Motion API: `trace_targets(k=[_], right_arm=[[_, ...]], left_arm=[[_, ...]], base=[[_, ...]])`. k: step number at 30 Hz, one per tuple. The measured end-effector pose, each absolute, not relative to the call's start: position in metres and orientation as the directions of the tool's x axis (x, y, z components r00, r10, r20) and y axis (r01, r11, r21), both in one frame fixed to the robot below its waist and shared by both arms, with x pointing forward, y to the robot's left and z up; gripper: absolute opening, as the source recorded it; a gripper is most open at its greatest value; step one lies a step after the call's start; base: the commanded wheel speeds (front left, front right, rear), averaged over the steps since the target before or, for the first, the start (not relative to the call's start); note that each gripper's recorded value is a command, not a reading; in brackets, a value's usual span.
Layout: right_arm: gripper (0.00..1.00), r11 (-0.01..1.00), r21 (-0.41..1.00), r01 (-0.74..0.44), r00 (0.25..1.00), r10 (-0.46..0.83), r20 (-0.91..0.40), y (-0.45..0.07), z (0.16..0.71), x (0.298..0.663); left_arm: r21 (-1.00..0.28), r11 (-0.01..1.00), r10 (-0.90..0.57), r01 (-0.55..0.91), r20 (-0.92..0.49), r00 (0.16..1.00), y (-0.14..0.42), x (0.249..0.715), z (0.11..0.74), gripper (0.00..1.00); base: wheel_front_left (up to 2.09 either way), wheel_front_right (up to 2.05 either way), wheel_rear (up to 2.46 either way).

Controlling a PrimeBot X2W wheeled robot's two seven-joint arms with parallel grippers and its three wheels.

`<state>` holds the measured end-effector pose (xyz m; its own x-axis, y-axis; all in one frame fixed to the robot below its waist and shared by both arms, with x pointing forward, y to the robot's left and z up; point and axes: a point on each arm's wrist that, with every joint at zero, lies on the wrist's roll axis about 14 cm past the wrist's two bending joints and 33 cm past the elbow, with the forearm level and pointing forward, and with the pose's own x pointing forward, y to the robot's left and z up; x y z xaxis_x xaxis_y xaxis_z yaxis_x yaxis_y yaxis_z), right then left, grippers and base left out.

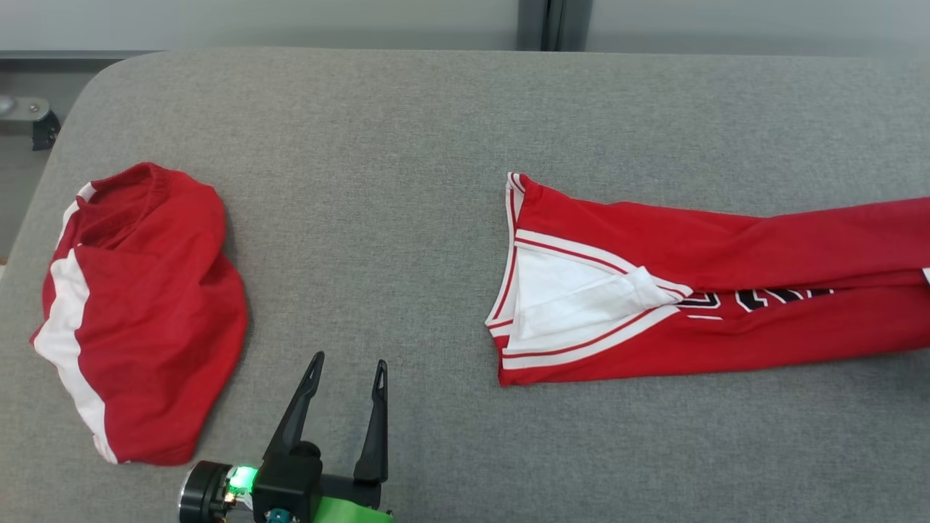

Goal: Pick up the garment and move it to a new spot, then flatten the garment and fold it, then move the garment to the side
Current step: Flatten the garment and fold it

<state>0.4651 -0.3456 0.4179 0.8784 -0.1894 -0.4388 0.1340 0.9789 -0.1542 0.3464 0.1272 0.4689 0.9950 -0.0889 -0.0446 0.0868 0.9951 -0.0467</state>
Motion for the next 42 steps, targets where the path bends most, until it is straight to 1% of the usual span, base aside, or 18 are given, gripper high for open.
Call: trace_targets(k=[4,8,13,17,22,28,33,38,39,40,42], right_arm=[[0.0,0.983,-0.148,0.104,0.919,-0.152,-0.365,-0.334,0.444,0.476],[0.0,0.992,-0.123,0.038,0.953,-0.073,-0.294,-0.303,0.47,0.484],[0.0,0.994,-0.078,-0.082,0.974,0.064,-0.217,-0.246,0.5,0.486],[0.0,0.982,-0.039,-0.185,0.966,0.175,-0.188,-0.194,0.51,0.483],[0.0,0.949,0.019,-0.315,0.936,0.314,-0.156,-0.126,0.52,0.48],[0.0,0.893,0.085,-0.441,0.877,0.45,-0.168,-0.06,0.512,0.471],[0.0,0.84,0.147,-0.523,0.807,0.543,-0.233,-0.015,0.486,0.454],[0.0,0.804,0.194,-0.561,0.749,0.594,-0.295,0.012,0.46,0.442],[0.38,0.803,0.202,-0.561,0.746,0.596,-0.297,0.015,0.458,0.442],[1.0,0.801,0.209,-0.562,0.747,0.599,-0.287,0.018,0.459,0.443],[1.0,0.795,0.231,-0.56,0.758,0.605,-0.245,0.022,0.466,0.448]], left_arm=[[-0.045,0.993,-0.113,0.111,-0.049,0.992,0.121,0.35,0.467,1.0],[-0.045,0.99,-0.136,0.134,-0.042,0.99,0.115,0.349,0.468,1.0],[-0.047,0.989,-0.142,0.14,-0.033,0.989,0.114,0.346,0.471,1.0],[-0.047,0.99,-0.131,0.129,-0.035,0.991,0.117,0.342,0.471,1.0],[-0.048,0.992,-0.115,0.114,-0.037,0.993,0.121,0.336,0.472,1.0],[-0.045,0.995,-0.088,0.086,-0.048,0.995,0.128,0.33,0.469,1.0],[-0.044,0.998,-0.055,0.053,-0.059,0.997,0.136,0.327,0.467,1.0],[-0.043,0.998,-0.043,0.04,-0.069,0.997,0.139,0.326,0.464,1.0],[-0.044,0.998,-0.041,0.038,-0.072,0.997,0.14,0.325,0.464,1.0],[-0.044,0.998,-0.04,0.037,-0.074,0.996,0.14,0.325,0.463,1.0],[-0.044,0.998,-0.041,0.038,-0.078,0.996,0.14,0.326,0.462,1.0]], base=[[0.0,0.0,0.0],[0.0,0.0,0.0],[0.0,0.0,0.0],[0.0,0.0,0.0],[0.0,0.0,0.0],[0.0,0.0,0.0],[0.0,0.0,0.0],[0.0,0.0,0.0],[0.0,0.0,0.0],[0.0,0.0,0.0],[0.0,0.0,0.0]])
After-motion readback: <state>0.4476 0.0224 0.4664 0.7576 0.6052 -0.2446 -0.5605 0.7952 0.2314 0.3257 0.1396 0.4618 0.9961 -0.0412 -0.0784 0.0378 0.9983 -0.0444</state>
